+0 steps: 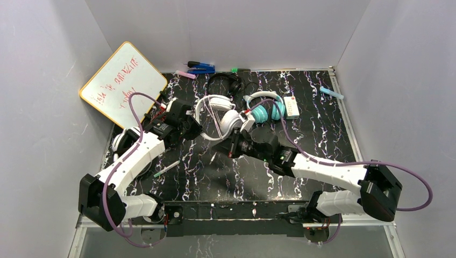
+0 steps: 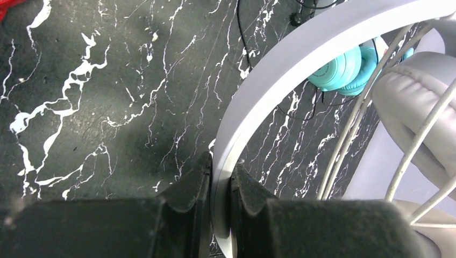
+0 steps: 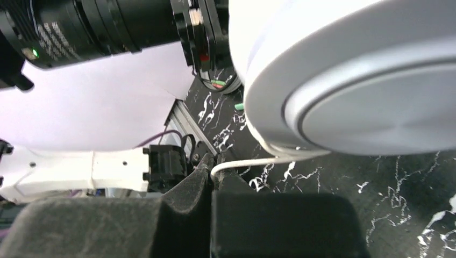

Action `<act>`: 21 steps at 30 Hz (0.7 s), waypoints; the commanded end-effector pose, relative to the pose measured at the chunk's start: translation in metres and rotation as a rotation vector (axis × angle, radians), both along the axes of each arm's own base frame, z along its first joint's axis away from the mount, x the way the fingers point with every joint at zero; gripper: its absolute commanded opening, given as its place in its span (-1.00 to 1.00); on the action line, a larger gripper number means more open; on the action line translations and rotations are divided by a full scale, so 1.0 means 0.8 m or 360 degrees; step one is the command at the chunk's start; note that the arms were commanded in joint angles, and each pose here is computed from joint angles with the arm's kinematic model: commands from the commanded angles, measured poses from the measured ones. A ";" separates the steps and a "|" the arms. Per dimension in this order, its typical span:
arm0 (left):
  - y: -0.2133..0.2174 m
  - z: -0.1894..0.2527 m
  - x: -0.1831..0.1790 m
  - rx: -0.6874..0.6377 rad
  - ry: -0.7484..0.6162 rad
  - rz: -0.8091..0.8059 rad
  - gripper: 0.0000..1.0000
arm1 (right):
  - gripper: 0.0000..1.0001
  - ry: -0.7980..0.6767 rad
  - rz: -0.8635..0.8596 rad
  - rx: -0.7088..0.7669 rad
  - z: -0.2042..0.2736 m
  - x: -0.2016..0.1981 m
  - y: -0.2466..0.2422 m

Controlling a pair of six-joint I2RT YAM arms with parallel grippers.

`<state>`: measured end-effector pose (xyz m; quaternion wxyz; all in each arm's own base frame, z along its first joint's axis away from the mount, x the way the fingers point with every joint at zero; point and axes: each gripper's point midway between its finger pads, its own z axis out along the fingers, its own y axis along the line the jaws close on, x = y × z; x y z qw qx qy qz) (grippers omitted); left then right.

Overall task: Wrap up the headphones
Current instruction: Wrap the headphones cable around the headphones.

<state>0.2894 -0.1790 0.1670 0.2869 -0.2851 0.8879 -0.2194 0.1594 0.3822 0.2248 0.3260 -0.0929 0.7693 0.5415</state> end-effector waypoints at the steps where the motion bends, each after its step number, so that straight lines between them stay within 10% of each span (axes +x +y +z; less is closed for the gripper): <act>1: 0.004 0.002 0.018 0.0013 -0.0105 0.0018 -1.00 | -0.97 0.0067 -0.0096 0.0273 0.070 0.015 0.024; 21: -0.002 -0.092 -0.028 0.0080 0.0094 -0.0164 -1.00 | -0.65 0.0405 -0.0873 0.0105 -0.021 0.114 0.019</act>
